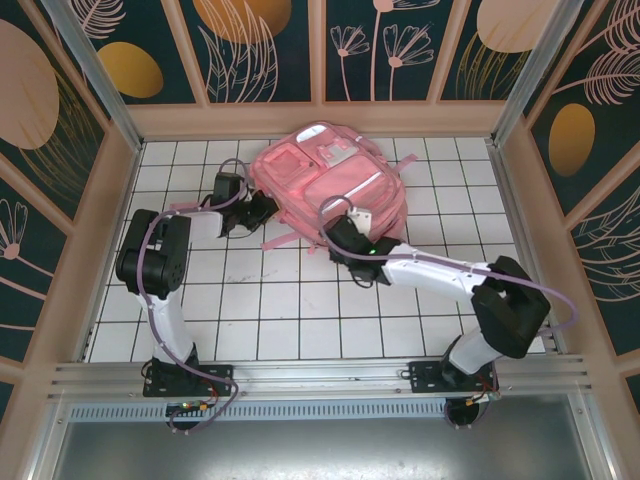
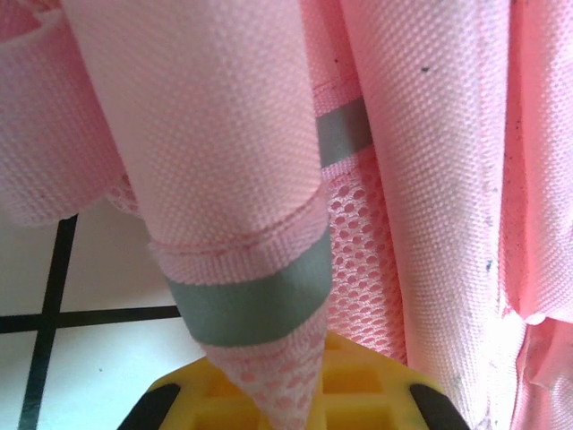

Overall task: Pack the student bag
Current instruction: Zip the student bag at the top-center of the table.

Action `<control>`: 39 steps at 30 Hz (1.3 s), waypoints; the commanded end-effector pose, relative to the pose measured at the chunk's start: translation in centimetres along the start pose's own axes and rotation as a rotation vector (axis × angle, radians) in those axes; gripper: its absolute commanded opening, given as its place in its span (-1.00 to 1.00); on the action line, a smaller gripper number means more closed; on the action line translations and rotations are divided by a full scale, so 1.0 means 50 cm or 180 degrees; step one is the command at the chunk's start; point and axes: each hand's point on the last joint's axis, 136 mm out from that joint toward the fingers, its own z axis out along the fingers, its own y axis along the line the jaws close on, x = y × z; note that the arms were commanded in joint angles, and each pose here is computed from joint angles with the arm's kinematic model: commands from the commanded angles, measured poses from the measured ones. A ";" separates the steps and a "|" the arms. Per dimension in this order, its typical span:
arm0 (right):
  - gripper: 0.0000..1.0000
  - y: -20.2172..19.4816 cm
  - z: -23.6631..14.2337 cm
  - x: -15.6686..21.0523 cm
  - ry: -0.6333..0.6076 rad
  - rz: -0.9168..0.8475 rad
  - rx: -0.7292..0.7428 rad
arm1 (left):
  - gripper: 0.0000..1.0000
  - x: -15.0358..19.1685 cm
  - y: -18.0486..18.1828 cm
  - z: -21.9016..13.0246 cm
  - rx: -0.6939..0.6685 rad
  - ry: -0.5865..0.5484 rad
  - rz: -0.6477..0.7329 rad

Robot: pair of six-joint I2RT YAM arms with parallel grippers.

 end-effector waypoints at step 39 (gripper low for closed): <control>-0.76 0.030 0.163 0.055 0.0174 0.0404 -0.0413 | -1.00 0.082 -0.026 -0.023 0.0071 0.0112 -0.0067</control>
